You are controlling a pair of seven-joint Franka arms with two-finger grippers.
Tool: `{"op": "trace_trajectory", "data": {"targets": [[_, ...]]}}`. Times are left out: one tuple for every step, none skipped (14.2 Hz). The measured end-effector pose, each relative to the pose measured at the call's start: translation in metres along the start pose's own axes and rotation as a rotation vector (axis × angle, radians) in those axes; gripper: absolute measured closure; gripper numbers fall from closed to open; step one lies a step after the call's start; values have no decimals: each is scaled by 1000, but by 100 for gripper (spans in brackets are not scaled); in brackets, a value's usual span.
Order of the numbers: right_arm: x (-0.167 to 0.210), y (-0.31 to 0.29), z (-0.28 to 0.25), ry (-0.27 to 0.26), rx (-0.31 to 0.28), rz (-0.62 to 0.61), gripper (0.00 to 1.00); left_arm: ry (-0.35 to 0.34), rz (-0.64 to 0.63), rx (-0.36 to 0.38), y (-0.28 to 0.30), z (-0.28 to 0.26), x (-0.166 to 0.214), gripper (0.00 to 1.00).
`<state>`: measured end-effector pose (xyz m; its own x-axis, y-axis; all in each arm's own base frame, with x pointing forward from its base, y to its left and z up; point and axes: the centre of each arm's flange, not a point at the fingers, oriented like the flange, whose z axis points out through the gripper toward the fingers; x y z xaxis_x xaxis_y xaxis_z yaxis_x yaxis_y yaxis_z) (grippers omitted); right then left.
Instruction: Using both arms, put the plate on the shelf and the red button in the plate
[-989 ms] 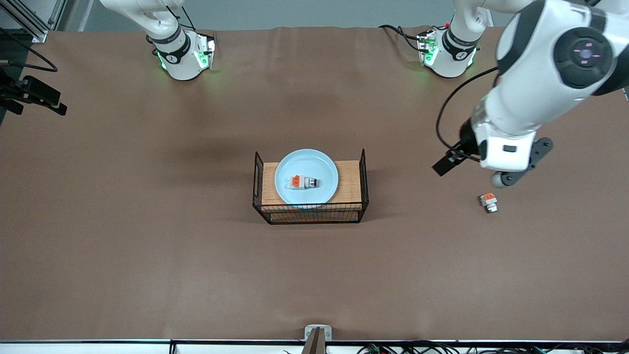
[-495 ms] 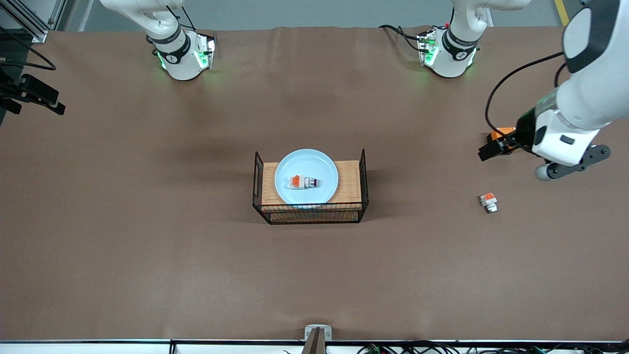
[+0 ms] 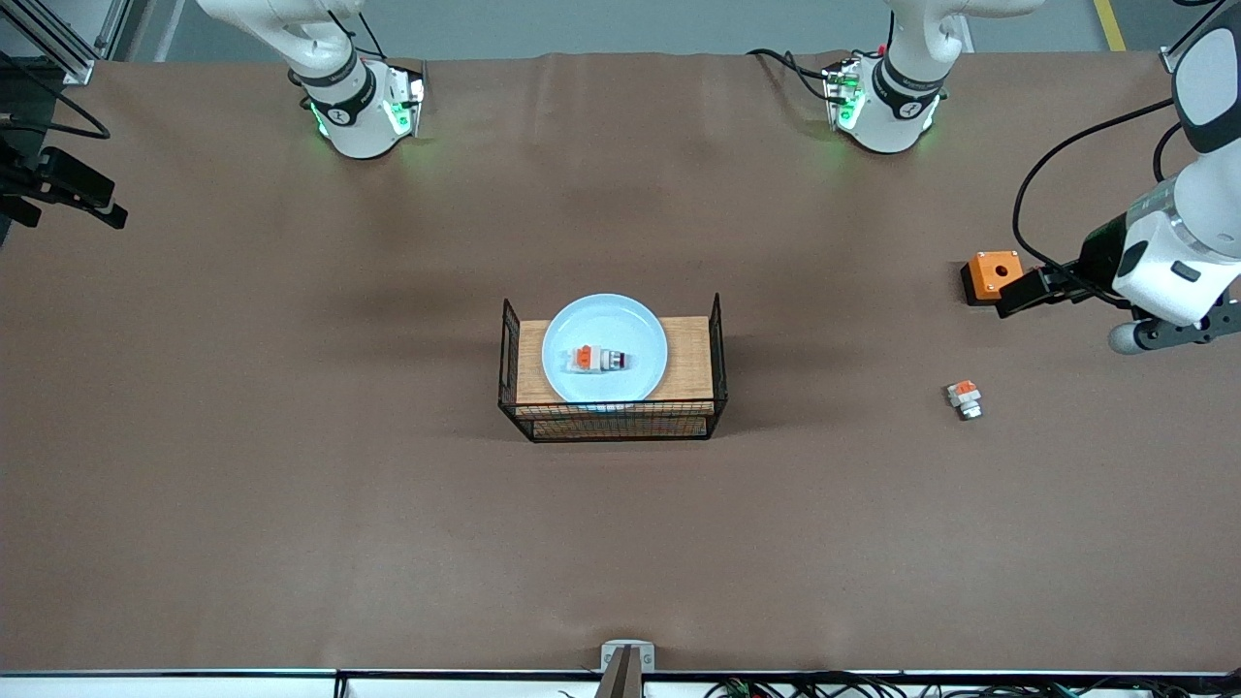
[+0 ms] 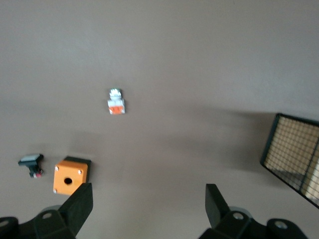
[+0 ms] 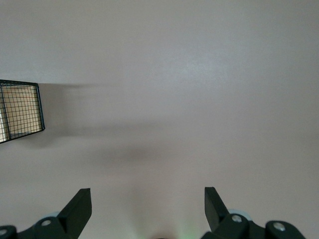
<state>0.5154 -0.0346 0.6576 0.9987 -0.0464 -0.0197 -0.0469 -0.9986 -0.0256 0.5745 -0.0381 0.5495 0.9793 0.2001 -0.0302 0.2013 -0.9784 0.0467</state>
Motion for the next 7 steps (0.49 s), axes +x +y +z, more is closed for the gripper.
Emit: {"op": "trace_trajectory", "data": {"targets": [[0, 0, 0, 0, 0, 0, 0, 15, 6, 16, -6, 1, -3, 0], [0, 0, 0, 0, 0, 0, 0, 24, 10, 29, -9, 1, -6, 0], [0, 0, 0, 0, 0, 0, 0, 28, 12, 34, -11, 0, -8, 0], [0, 0, 0, 0, 0, 0, 0, 31, 17, 36, -12, -1, -9, 0], [0, 0, 0, 0, 0, 0, 0, 35, 31, 35, -12, -3, -10, 0], [0, 0, 0, 0, 0, 0, 0, 40, 44, 34, -13, -5, -10, 0], [0, 0, 1, 0, 0, 0, 0, 48, 53, 32, -13, -7, -10, 0]]}}
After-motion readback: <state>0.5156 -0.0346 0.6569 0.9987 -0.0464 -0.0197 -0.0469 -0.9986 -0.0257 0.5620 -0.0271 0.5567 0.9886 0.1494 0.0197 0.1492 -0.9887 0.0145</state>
